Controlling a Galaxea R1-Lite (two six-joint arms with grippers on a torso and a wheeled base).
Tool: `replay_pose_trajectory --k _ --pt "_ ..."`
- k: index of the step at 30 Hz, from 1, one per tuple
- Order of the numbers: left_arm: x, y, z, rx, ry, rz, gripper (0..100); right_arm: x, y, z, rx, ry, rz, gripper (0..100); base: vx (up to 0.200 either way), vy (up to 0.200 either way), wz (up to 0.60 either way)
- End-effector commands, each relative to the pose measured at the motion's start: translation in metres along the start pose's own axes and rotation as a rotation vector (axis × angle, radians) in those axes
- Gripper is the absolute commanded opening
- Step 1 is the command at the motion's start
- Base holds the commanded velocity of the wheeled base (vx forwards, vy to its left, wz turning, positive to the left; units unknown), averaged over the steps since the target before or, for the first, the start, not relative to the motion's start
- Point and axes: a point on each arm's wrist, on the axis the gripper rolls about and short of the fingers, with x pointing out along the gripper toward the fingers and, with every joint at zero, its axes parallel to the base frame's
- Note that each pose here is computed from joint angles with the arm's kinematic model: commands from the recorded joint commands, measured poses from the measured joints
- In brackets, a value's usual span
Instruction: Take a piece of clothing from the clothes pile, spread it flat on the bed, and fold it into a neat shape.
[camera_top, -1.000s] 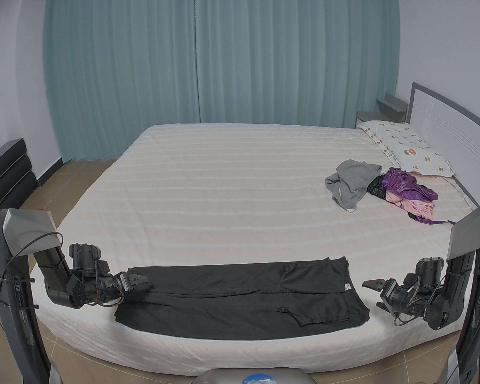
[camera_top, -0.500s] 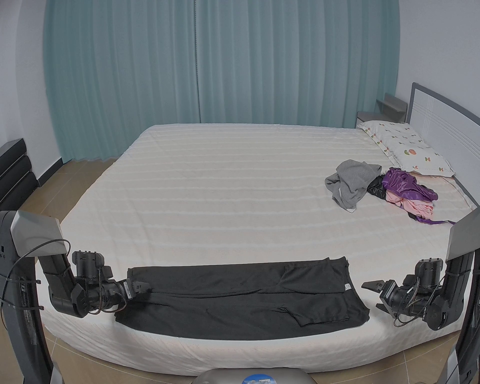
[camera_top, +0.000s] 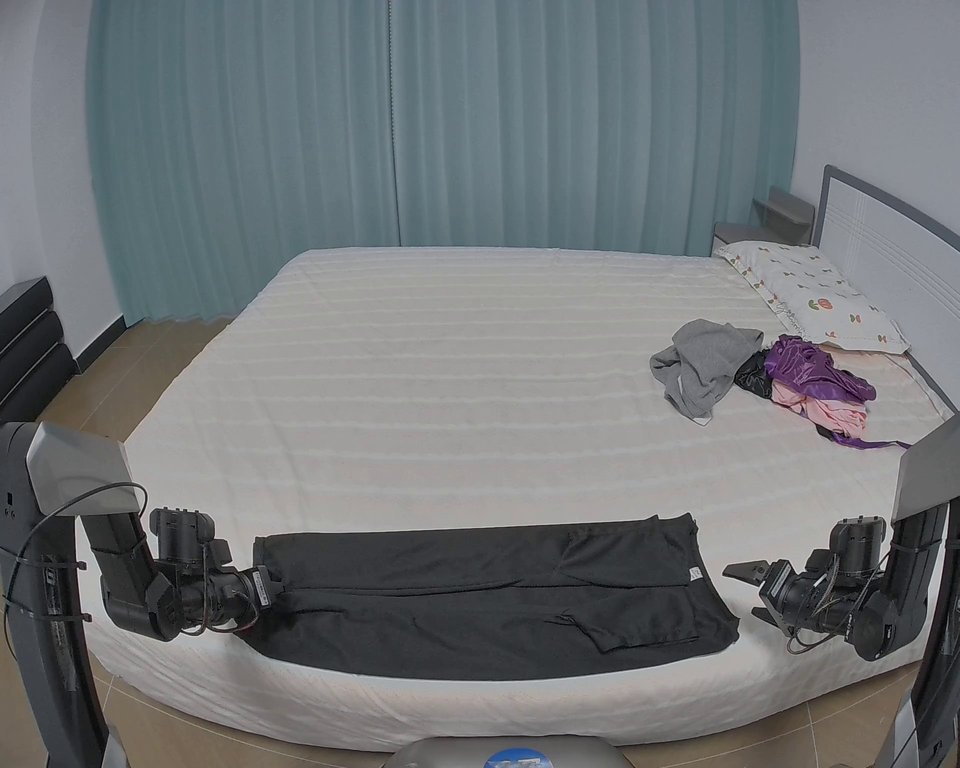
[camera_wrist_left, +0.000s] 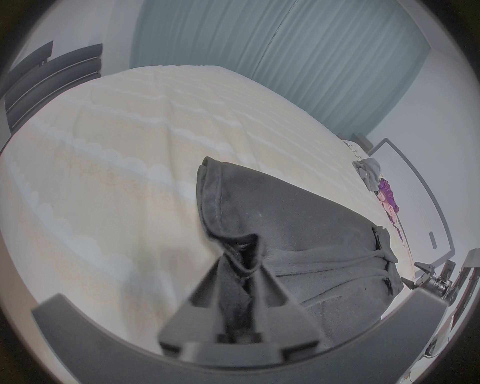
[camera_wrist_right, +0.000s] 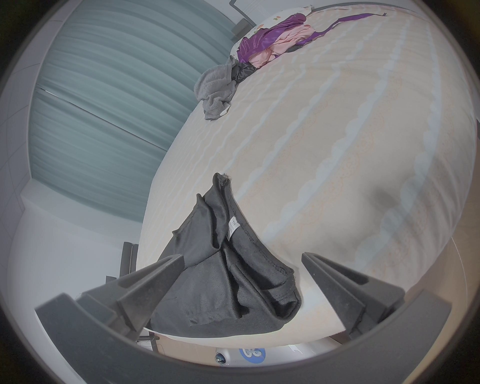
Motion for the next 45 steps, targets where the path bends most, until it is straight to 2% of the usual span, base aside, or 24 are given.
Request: replay_pose_trajectory --k 1,18,24,33,37,42,45 --pt "0.000 0.000 0.000 -0.001 -0.001 0.000 0 0.000 0.000 0.000 0.000 0.001 -0.001 100 0.000 0.000 0.00" --pt "-0.001 0.000 0.003 -0.022 -0.014 -0.001 0 0.001 0.000 0.001 -0.002 -0.007 0.006 100 0.000 0.000 0.00" --pt "0.000 -0.002 0.007 -0.060 -0.027 -0.008 0 0.001 0.000 0.001 -0.003 -0.007 0.008 100 -0.200 0.000 0.00" --pt "0.003 -0.004 0.017 -0.092 -0.064 -0.022 0 0.002 0.001 0.002 -0.003 -0.007 0.014 100 0.000 0.000 0.00" --pt "0.005 -0.009 0.026 -0.134 -0.092 -0.042 0 0.002 0.001 0.002 -0.005 -0.006 0.015 100 0.000 0.000 0.00" --pt "0.002 -0.013 0.028 -0.137 -0.100 -0.051 0 0.002 0.002 0.002 -0.004 -0.006 0.017 100 0.000 0.000 0.00" --pt "-0.002 -0.021 0.029 -0.153 -0.105 -0.070 0 0.002 0.002 0.002 -0.004 -0.006 0.017 100 0.000 -0.200 0.00"
